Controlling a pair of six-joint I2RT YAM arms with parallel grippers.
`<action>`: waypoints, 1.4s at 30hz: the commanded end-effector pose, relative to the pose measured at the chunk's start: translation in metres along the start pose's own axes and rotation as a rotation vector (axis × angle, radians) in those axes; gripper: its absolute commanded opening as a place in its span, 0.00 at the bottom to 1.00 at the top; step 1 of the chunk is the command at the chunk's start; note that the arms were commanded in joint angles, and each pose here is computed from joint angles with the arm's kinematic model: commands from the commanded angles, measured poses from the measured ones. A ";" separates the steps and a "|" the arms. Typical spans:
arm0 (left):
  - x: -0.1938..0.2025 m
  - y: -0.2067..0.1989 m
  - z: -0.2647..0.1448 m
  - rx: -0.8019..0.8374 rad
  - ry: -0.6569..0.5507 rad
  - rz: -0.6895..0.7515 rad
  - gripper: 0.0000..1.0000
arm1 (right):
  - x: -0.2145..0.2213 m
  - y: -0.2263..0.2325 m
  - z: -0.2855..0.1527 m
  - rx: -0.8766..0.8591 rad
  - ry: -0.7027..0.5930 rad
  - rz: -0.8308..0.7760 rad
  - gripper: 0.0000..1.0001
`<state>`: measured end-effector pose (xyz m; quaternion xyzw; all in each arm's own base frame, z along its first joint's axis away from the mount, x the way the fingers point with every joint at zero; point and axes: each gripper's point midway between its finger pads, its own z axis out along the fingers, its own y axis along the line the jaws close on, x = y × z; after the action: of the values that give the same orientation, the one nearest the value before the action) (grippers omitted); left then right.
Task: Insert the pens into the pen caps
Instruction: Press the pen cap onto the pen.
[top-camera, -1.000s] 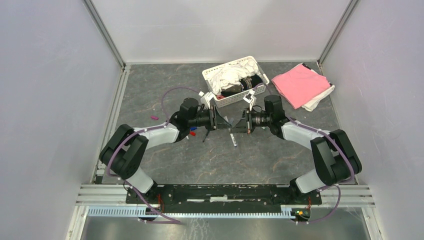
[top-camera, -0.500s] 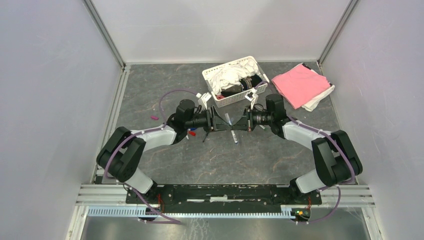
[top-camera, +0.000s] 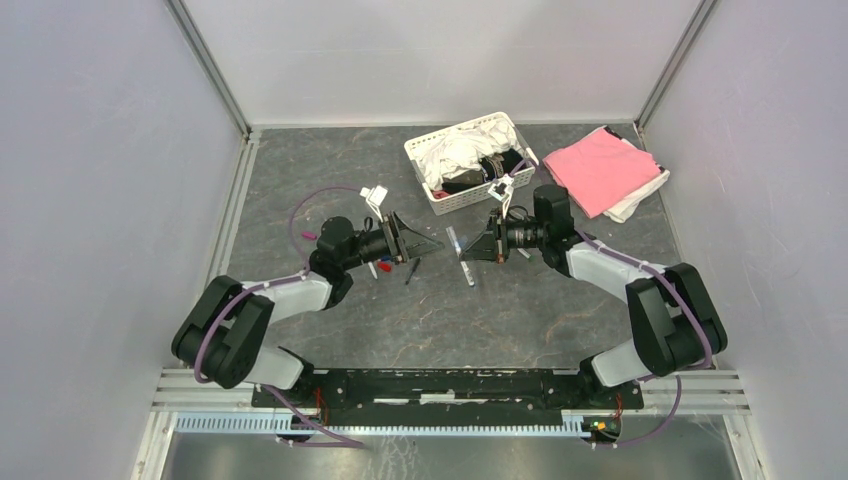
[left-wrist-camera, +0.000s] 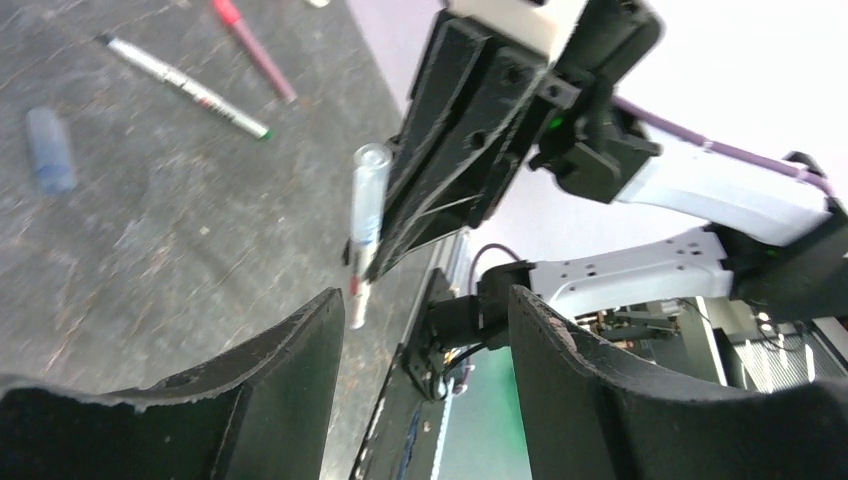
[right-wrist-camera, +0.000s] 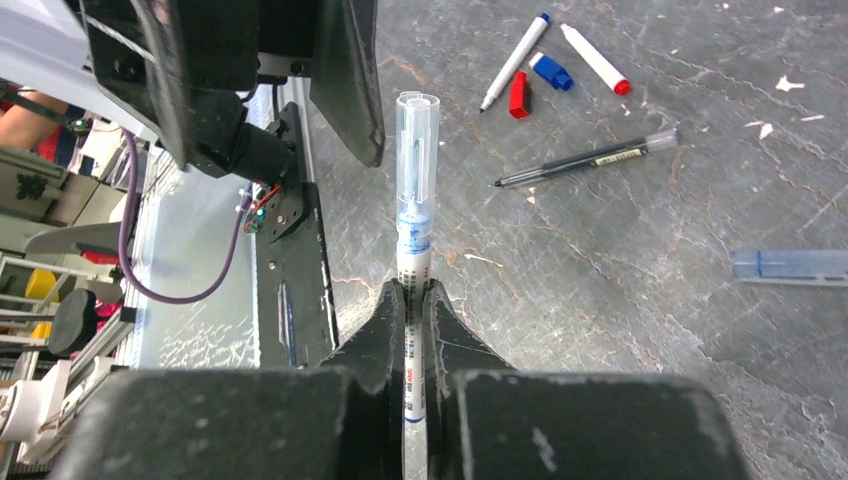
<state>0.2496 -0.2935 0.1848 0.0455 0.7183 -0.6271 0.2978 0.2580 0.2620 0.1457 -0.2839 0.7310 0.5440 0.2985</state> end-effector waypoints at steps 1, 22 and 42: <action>-0.017 -0.048 -0.002 0.200 -0.056 0.070 0.68 | -0.026 0.024 -0.004 -0.087 -0.044 -0.136 0.00; -0.006 -0.034 0.037 0.133 0.037 0.069 0.55 | -0.033 0.040 -0.004 -0.153 -0.070 -0.134 0.00; -0.011 -0.035 0.034 0.134 -0.012 0.051 0.55 | -0.032 0.044 -0.006 -0.166 -0.076 -0.135 0.00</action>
<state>0.2548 -0.3276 0.1976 0.0703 0.7020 -0.6471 0.2891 0.2506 0.2698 0.1810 -0.3113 0.6774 0.5884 0.3131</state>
